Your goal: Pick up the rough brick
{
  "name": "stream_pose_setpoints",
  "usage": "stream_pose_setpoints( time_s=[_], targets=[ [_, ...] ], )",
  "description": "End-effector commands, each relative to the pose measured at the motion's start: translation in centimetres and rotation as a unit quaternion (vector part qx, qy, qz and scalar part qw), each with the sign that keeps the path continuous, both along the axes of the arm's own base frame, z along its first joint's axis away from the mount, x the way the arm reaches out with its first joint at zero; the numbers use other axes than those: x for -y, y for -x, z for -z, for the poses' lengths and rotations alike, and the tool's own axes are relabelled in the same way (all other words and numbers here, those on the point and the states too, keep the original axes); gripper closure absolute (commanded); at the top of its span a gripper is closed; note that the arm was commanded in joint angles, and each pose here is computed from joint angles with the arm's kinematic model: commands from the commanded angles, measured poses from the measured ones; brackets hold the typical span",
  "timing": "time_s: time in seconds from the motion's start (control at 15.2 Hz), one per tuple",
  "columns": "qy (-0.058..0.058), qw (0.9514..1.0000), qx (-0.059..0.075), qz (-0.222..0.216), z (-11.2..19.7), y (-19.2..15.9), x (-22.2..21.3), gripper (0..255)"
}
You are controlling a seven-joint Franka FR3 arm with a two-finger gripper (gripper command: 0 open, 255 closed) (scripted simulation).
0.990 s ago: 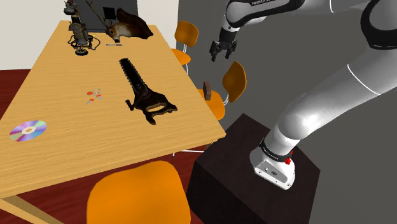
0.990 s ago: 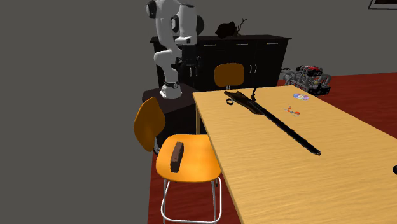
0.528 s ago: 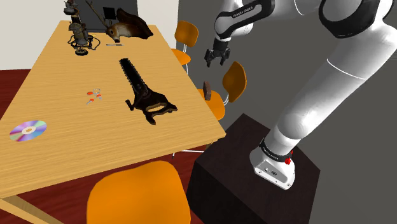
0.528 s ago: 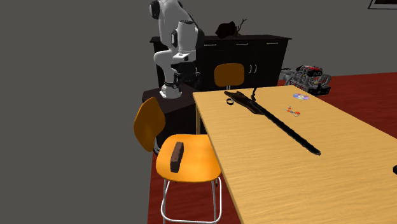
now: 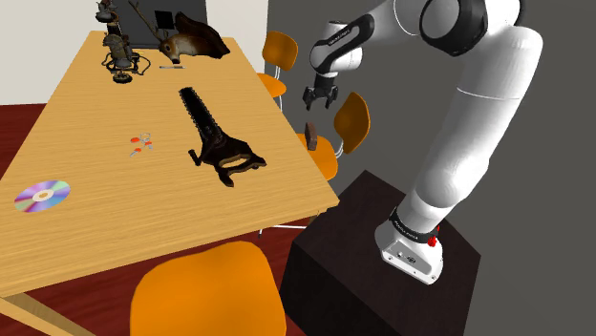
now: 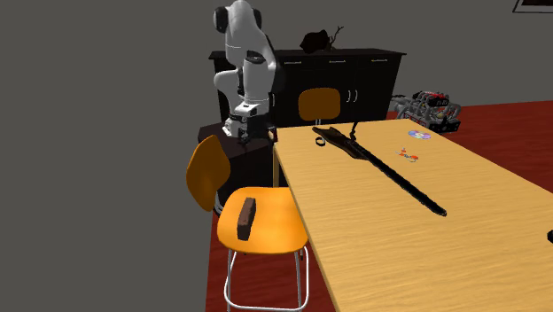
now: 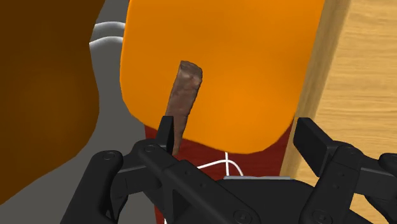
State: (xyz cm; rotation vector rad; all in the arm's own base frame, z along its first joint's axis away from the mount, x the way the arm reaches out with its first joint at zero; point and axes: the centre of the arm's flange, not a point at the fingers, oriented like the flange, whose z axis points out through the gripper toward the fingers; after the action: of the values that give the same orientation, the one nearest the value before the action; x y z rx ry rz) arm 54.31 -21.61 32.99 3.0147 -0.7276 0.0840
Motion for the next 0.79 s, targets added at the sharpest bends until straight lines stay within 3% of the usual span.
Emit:
stream_pose_setpoints(
  time_s=[0.0, 0.73],
  targets=[
    [-0.002, 0.9999, -0.002, 0.011, 2.1, -1.1, 1.4, 0],
    [-0.015, 0.9974, -0.016, 0.069, 13.6, -6.5, 9.2, 0]
  ],
)
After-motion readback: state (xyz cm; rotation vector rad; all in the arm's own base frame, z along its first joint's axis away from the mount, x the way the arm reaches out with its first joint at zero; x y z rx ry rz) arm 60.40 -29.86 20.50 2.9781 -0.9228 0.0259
